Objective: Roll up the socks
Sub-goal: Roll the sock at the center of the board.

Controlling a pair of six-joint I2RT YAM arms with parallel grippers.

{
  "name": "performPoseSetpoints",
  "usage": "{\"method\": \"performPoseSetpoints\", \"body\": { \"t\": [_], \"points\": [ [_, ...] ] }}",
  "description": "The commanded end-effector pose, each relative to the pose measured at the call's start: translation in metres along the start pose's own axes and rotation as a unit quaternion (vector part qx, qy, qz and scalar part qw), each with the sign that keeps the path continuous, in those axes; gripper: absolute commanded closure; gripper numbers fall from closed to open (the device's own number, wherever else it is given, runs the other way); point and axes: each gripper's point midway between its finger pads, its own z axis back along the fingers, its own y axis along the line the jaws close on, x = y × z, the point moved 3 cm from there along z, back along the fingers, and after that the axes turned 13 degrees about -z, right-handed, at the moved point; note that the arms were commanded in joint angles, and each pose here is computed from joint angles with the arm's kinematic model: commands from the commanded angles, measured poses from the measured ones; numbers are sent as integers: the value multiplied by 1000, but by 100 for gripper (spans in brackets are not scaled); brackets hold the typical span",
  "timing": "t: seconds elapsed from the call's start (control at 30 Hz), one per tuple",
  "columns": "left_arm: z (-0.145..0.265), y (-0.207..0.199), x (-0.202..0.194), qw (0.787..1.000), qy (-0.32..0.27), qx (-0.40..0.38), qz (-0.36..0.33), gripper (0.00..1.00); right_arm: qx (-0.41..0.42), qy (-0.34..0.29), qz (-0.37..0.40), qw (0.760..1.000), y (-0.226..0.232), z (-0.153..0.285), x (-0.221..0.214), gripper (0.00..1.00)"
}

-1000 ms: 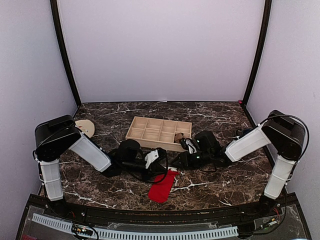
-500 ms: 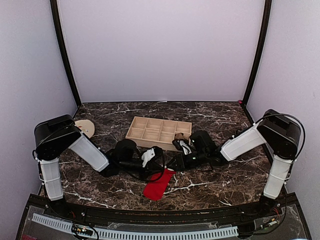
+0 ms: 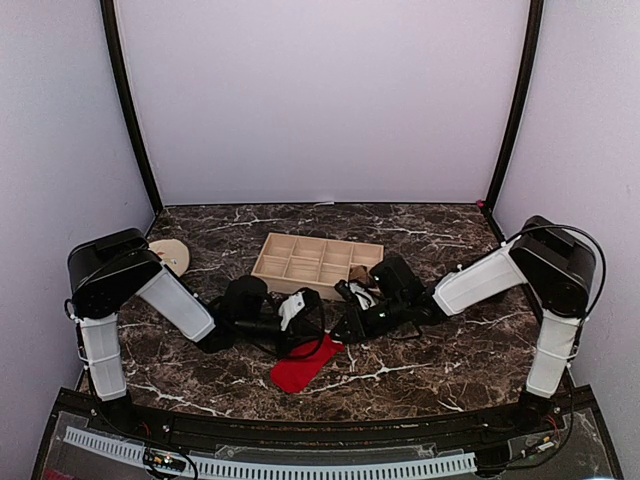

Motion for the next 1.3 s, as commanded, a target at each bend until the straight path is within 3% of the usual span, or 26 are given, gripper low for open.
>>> {"method": "performPoseSetpoints", "body": {
  "t": [0.0, 0.27, 0.47, 0.87, 0.97, 1.03, 1.27],
  "points": [
    [4, 4, -1, 1000, -7, 5, 4, 100, -66, 90, -32, 993, -33, -15, -44, 70],
    [5, 8, -7, 1000, -4, 12, 16, 100, -120, 110, -17, 986, -38, -25, -46, 78],
    [7, 17, -12, 999, 2, 34, 41, 100, -150, 107, -24, 983, -44, -27, -46, 100],
    [32, 46, 3, 986, -11, 131, 105, 86, -167, 63, -17, 984, -34, -20, -24, 100],
    [37, 50, 12, 982, -23, 143, 117, 72, -183, 52, -8, 982, -32, -16, -20, 100],
    [40, 52, 18, 980, -29, 149, 127, 68, -194, 44, -1, 980, -31, -14, -19, 100],
    [49, 56, 28, 974, -24, 159, 157, 67, -253, 5, 38, 967, -23, -1, -8, 100]
  ]
}}
